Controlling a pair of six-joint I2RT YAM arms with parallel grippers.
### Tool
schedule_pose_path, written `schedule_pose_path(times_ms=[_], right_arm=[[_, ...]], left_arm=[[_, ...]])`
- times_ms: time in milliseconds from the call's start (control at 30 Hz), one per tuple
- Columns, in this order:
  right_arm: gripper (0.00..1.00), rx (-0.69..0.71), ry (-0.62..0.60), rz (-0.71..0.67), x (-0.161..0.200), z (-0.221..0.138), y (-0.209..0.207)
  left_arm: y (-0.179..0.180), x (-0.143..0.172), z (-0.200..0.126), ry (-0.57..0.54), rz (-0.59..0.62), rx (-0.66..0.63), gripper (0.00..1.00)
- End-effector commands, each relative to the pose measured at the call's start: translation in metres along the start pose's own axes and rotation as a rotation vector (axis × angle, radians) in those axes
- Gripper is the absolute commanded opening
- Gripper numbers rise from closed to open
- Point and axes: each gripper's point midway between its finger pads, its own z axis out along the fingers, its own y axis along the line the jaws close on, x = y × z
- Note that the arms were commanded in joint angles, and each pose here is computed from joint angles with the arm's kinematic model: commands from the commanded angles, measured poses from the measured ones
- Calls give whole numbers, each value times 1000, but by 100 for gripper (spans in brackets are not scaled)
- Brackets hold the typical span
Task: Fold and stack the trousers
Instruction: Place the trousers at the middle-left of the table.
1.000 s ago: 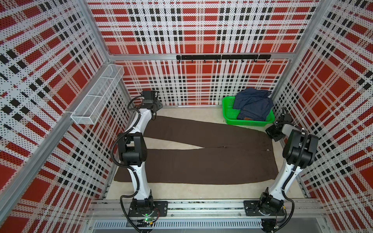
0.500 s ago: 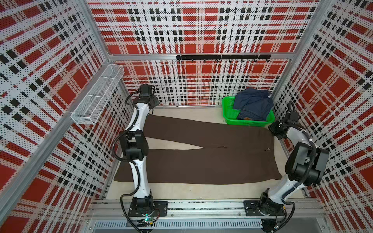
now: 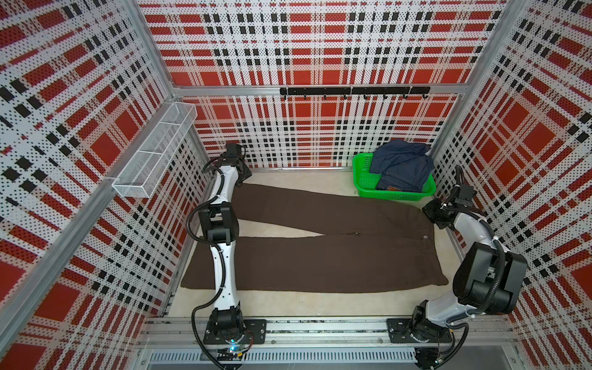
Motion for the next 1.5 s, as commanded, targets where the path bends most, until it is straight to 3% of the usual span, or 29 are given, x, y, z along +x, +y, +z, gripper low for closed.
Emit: schedule_pose_path(times_ms=[0,167,400,800,1067,1167,1333,1467], right_arm=[[0,-21,9,-35,4,-7,8],[0,-15,18,-45,7,-8,6],[0,17,15,-28,10,-11,-8],[0,48,21,47,19,-20,-43],[0,66,11,35,18,-31,-50],[0,70,1,37,15,-34,-51],[0,61,-6,40,12,-36,-48],[0,61,-15,41,11,-39,-47]], left_arm=[[20,13,29,37,-14,-61,55],[42,35,54,95,-13,-120,50],[82,61,60,159,8,-234,43],[124,98,30,237,63,-358,41],[139,119,3,290,85,-379,29],[135,112,-5,279,94,-379,27],[95,60,-29,145,71,-318,49],[63,25,-33,75,49,-270,55]])
